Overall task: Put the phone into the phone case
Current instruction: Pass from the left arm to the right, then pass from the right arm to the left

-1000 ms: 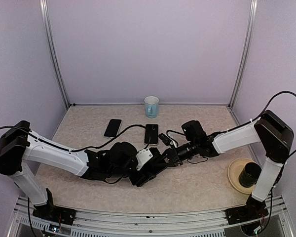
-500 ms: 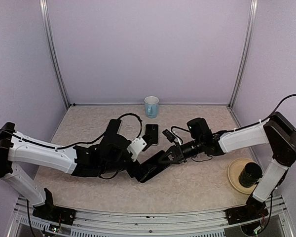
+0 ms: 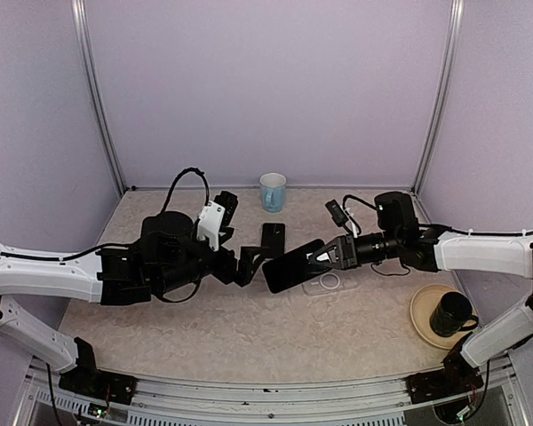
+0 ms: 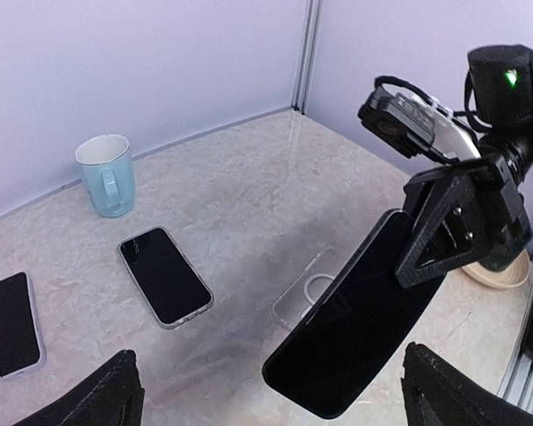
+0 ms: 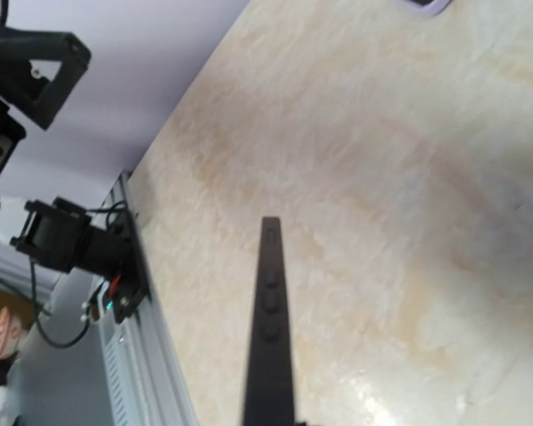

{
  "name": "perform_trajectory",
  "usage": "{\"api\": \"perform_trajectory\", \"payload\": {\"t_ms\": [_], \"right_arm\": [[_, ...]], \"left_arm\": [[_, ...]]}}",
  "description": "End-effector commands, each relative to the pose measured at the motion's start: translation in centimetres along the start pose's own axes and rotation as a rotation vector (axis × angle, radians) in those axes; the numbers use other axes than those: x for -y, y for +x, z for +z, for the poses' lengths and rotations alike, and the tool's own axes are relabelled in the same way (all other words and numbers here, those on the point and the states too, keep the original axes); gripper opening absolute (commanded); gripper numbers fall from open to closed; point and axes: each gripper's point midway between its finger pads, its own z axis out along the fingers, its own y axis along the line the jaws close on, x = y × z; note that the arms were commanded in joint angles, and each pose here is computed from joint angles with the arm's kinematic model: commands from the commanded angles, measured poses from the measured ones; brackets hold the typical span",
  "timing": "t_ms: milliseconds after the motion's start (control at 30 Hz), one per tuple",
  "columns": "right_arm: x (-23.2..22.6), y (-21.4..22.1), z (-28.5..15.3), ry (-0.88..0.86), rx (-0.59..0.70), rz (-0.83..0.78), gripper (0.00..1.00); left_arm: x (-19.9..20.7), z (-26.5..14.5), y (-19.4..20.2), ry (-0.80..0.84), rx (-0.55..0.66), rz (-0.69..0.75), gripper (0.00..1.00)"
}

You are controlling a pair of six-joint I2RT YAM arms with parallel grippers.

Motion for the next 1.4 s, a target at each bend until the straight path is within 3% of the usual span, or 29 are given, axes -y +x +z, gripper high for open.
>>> {"api": "perform_trajectory", "payload": {"t_ms": [0, 100, 400, 833, 1367], "right_arm": [[-0.3, -1.4, -1.8, 0.035, 0.072, -0.072, 0.0], [-0.5, -1.9, -2.8, 0.051, 0.107, -0.093, 0.0], [-1.1, -3.2, -6.5, 0.067, 0.254, -0.153, 0.0], [-5.5, -4.3, -9.6, -0.037, 0.39, -0.323, 0.0], [-6.0, -4.0, -9.1, -0.119, 0.376, -0.31, 0.0]], "left_arm": [[0.3, -0.3, -3.1, 0.011, 0.066, -0.166, 0.99], [0.9, -0.6, -3.7, 0.05, 0.078, -0.219, 0.99], [4.0, -1.1, -4.1, 0.375, 0.085, -0.335, 0.99], [6.8, 0.4, -3.2, 0.549, 0.001, -0.408, 0.99], [7.2, 1.1, -2.8, 0.628, 0.003, -0.439, 0.99]]}}
